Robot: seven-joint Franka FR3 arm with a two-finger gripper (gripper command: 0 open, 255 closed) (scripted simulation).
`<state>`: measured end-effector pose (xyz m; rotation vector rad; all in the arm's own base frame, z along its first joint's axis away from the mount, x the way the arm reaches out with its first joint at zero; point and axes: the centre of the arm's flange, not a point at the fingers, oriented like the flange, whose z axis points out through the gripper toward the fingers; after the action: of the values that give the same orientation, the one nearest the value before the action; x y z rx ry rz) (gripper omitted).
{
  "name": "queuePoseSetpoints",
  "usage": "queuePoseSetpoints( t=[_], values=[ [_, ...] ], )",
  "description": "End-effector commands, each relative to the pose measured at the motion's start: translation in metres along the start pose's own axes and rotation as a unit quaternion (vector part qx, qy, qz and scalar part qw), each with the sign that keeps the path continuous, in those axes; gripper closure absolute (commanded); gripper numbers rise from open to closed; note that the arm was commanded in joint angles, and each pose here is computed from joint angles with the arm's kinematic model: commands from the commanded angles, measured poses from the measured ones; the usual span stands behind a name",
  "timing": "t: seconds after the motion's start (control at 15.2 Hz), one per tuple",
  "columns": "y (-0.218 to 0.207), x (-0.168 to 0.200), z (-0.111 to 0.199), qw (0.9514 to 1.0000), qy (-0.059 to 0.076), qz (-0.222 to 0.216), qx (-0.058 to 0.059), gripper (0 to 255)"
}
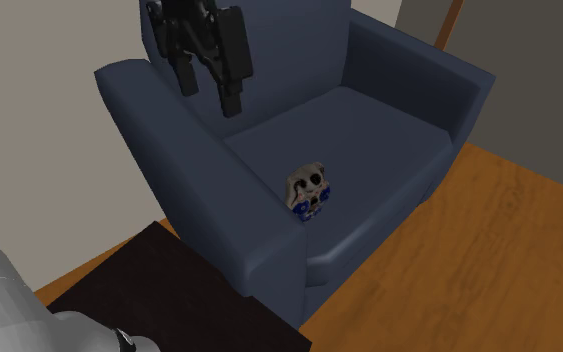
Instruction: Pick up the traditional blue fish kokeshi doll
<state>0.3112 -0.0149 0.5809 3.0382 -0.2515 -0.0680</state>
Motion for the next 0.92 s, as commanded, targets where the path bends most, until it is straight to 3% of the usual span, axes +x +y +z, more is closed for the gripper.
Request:
queuePoseSetpoints(
  t=[0.0, 0.86],
  values=[
    [0.000, 0.000, 0.000, 1.0000, 0.000, 0.000, 0.000, 0],
    [-0.035, 0.130, 0.114, 0.9996, -0.016, -0.012, -0.019, 0]
  ],
)
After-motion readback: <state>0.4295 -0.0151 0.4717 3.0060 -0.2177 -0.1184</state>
